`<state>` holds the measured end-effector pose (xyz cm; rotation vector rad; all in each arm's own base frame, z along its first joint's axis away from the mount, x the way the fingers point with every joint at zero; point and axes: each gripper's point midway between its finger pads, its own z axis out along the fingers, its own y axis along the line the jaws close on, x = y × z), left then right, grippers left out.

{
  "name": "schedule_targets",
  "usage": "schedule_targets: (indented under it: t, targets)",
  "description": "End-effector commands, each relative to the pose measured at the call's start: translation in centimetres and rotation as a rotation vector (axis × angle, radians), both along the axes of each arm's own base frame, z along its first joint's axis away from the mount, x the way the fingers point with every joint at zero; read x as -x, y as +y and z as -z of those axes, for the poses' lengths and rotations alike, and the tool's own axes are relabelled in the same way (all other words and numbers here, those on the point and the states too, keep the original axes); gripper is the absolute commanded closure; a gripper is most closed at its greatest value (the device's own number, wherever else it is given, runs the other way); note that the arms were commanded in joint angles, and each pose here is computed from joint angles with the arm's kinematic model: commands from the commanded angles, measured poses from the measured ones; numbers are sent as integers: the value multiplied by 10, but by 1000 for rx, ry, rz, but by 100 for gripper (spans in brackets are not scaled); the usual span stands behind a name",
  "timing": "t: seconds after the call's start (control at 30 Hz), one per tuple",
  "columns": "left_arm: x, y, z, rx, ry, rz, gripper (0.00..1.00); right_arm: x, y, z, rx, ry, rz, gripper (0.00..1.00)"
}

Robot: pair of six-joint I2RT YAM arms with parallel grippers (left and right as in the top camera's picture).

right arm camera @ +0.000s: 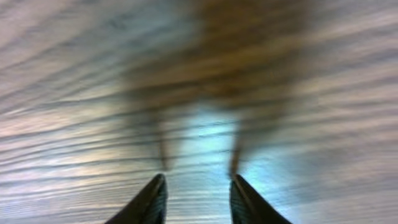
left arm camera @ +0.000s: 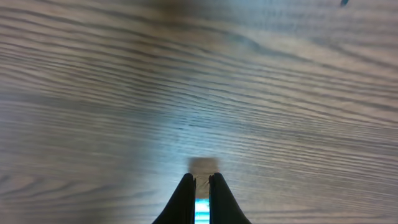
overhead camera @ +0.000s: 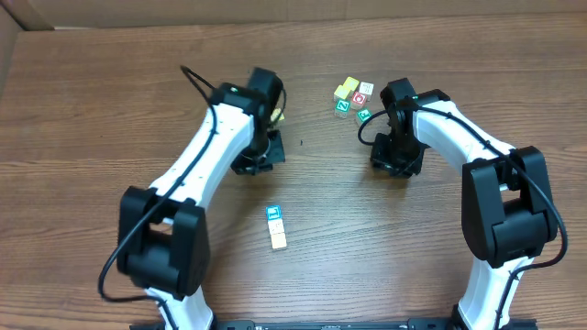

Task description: Flip 3 blocks

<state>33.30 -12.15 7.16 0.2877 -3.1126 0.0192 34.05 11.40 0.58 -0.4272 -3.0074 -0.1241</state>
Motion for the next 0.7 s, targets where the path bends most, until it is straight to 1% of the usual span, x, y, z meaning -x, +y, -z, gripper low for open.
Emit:
schedule_targets:
  t: [0.0,0.1,0.17,0.2,0.23,0.27,0.33,0.47,0.57,0.67]
  targets:
    - [11,-16,33,39,101,-3,96,-4,-26,-1,133,-28,-13,67]
    - [16,-23,49,46,146,8,96,-6,-38,-1,183,-35,-7,68]
    - [19,-24,58,35,172,11,96,-6,-40,-1,180,-33,2,68]
    - [21,-23,61,31,183,11,96,-7,-42,-1,180,-34,7,57]
    - [22,-23,63,28,189,11,96,-8,-43,-1,180,-36,12,38]
    - [23,-23,66,24,199,10,96,-9,-44,-1,179,-38,16,25]
    - [26,-21,70,14,217,10,96,-10,-48,-1,180,-40,26,0]
    - [33,-11,69,-41,245,14,96,-11,-54,-1,180,-37,43,0]
    - [38,-10,68,-39,270,13,96,-13,-55,-1,179,-43,48,0]
    - [42,-16,67,-19,282,40,96,-23,-53,0,169,-86,52,0]
